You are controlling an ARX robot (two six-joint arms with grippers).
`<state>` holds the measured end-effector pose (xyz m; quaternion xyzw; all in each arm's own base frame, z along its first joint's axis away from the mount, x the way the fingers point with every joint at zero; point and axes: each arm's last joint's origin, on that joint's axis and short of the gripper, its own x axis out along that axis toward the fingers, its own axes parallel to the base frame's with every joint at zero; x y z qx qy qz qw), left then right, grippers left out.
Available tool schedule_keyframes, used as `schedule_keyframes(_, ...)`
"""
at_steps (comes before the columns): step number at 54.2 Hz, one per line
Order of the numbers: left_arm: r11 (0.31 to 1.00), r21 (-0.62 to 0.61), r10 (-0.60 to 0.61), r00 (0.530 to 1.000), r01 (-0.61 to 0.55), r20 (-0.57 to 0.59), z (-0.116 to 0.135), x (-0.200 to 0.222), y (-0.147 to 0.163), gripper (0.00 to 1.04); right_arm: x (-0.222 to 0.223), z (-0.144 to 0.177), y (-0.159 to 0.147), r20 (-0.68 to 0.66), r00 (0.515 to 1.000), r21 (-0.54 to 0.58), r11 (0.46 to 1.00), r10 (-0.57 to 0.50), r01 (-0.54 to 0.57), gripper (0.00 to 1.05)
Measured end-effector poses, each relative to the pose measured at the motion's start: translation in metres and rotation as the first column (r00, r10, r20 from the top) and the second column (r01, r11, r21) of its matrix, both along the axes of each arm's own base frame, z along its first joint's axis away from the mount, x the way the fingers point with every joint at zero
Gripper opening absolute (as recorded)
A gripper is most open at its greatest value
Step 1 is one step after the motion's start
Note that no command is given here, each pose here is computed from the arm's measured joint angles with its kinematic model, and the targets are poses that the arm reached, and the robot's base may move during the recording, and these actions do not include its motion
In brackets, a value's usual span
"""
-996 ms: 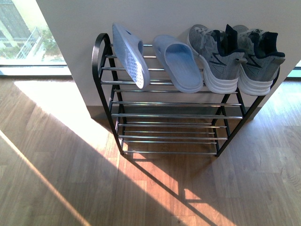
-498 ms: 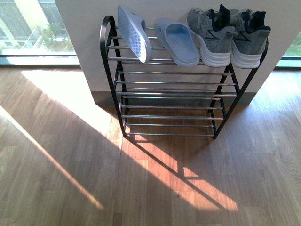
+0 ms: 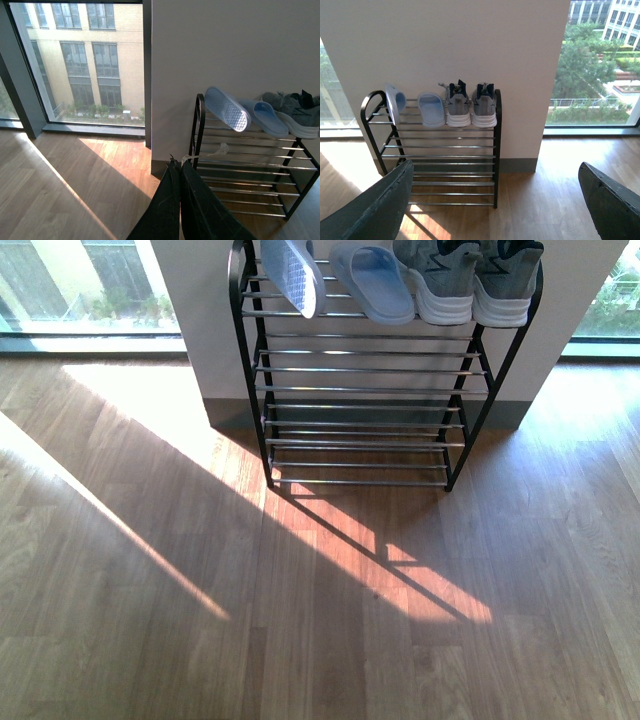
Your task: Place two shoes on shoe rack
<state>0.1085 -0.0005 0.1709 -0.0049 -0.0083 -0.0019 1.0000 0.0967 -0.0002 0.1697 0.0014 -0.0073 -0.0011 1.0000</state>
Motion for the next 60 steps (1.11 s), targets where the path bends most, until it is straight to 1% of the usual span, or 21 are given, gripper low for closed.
schedule_keyframes(4, 1.000, 0.000, 0.001, 0.999, -0.001, -0.038, -0.005, -0.007, 0.000, 0.01, 0.000, 0.000, 0.000, 0.000, 1.000, 0.000, 1.000, 0.001, -0.001, 0.96)
schedule_keyframes(8, 1.000, 0.000, 0.000, 1.000, 0.000, -0.015, -0.004, -0.010, 0.000, 0.01, 0.000, 0.000, 0.000, 0.000, 1.000, 0.000, 1.000, 0.000, 0.000, 0.96)
schedule_keyframes(39, 1.000, 0.000, 0.000, 1.000, 0.000, -0.019, -0.004, -0.011, 0.000, 0.01, 0.000, 0.000, 0.000, 0.000, 1.000, 0.000, 1.000, 0.002, -0.002, 0.96)
schedule_keyframes(45, 1.000, 0.001, 0.000, 1.000, 0.000, -0.019, -0.004, -0.011, 0.000, 0.18, 0.000, 0.000, 0.000, 0.000, 1.000, 0.000, 1.000, 0.001, -0.001, 0.96)
schedule_keyframes(49, 1.000, 0.001, 0.000, 1.000, 0.000, -0.019, -0.004, -0.011, 0.000, 0.32, 0.000, 0.000, 0.000, 0.000, 1.000, 0.000, 1.000, 0.002, -0.002, 0.96)
schedule_keyframes(52, 1.000, 0.001, 0.000, 1.000, 0.000, -0.019, -0.004, -0.011, 0.000, 0.39, 0.000, 0.000, 0.000, 0.000, 1.000, 0.000, 1.000, 0.002, -0.002, 0.96)
schedule_keyframes(54, 1.000, 0.001, 0.000, 1.000, 0.000, -0.019, -0.004, -0.011, 0.000, 0.47, 0.000, 0.000, 0.000, 0.000, 1.000, 0.000, 1.000, 0.001, -0.001, 0.96)
schedule_keyframes(55, 1.000, 0.001, 0.000, 1.000, 0.000, -0.019, -0.004, -0.011, 0.000, 0.48, 0.000, 0.000, 0.000, 0.000, 1.000, 0.000, 1.000, 0.001, -0.001, 0.96)
schedule_keyframes(57, 1.000, 0.001, 0.000, 1.000, 0.000, -0.019, -0.004, -0.011, 0.000, 0.55, 0.000, 0.000, 0.000, 0.001, 1.000, 0.000, 1.000, 0.001, -0.001, 0.96)
schedule_keyframes(60, 1.000, 0.001, 0.000, 1.000, 0.000, -0.019, -0.004, -0.011, 0.000, 0.69, 0.000, 0.000, 0.000, 0.000, 1.000, 0.000, 1.000, 0.002, -0.002, 0.96)
